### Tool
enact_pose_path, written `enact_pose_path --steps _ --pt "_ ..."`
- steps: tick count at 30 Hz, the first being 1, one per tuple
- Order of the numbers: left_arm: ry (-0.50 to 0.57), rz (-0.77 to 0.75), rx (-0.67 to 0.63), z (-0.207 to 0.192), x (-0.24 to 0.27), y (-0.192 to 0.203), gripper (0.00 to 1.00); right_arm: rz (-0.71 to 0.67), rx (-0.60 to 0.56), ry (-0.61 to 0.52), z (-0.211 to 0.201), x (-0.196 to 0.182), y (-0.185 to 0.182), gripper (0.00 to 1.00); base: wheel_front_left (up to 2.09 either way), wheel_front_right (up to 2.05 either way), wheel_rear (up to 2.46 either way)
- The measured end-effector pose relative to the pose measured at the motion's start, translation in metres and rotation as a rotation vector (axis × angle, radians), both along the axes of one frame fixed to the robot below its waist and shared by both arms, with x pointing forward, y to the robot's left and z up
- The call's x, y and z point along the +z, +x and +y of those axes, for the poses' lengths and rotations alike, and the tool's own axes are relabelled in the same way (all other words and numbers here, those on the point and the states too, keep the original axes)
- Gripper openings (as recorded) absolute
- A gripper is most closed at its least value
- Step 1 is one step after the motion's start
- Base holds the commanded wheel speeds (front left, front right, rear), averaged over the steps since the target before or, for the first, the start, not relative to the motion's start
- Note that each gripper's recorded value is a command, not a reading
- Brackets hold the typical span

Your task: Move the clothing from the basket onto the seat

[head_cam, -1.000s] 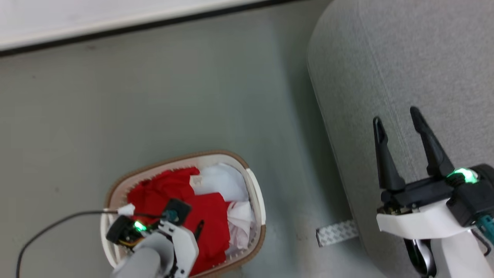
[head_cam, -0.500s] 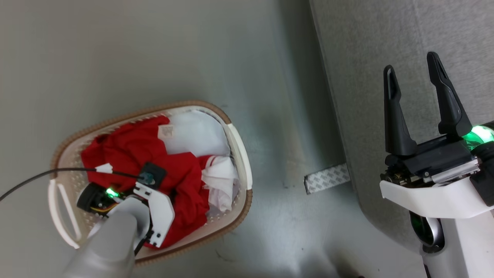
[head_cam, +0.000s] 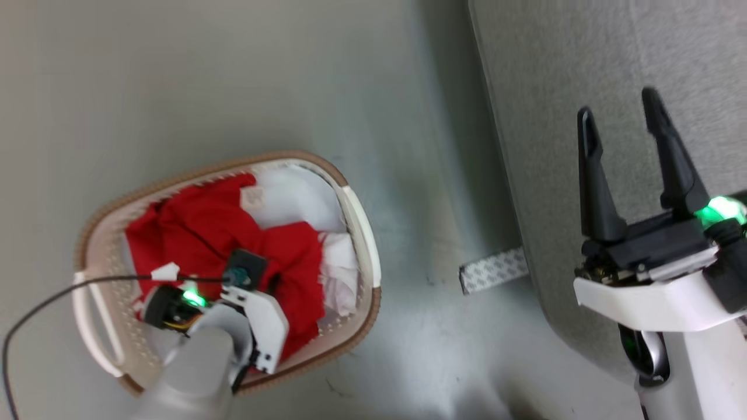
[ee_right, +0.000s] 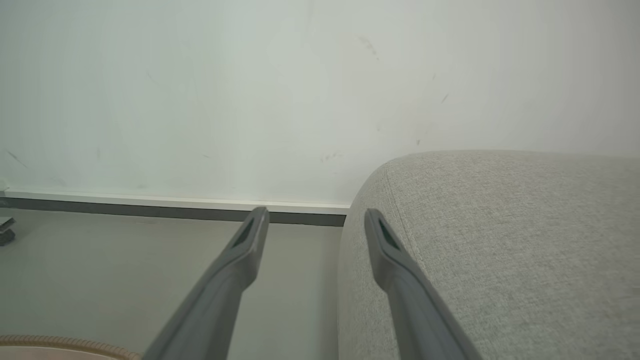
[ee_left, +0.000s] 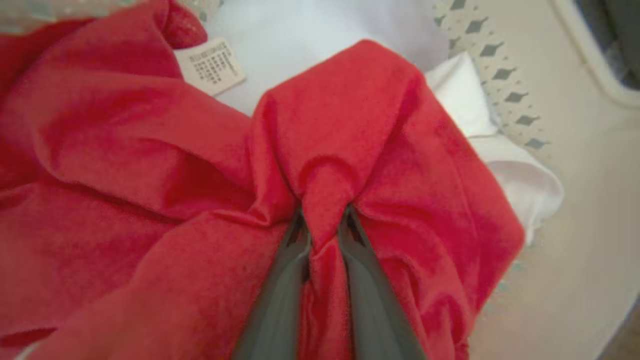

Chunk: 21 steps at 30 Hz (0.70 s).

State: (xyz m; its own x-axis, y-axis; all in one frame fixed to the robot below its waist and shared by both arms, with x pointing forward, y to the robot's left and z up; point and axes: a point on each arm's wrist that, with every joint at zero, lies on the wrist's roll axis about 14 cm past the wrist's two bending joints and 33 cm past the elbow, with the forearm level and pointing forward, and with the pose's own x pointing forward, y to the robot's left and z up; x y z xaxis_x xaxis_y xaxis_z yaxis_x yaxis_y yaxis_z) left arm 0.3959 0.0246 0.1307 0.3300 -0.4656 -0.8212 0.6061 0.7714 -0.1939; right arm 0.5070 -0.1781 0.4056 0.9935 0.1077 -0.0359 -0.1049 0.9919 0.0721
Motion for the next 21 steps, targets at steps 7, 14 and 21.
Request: enact_pose_path --steps 7,14,21 --pt "-0.070 -0.108 0.125 0.005 0.055 0.005 0.00 -0.023 0.000 0.005 0.005 0.027 -0.022 1.00 0.00 0.00 0.00" --pt "-0.152 -0.262 0.243 0.013 0.128 0.006 0.00 -0.070 0.007 0.009 0.012 0.065 -0.059 1.00 0.00 0.00 0.00" --pt "-0.257 -0.457 0.377 0.028 0.208 0.006 0.00 -0.132 0.034 0.026 0.025 0.098 -0.095 1.00 0.00 0.00 0.00"
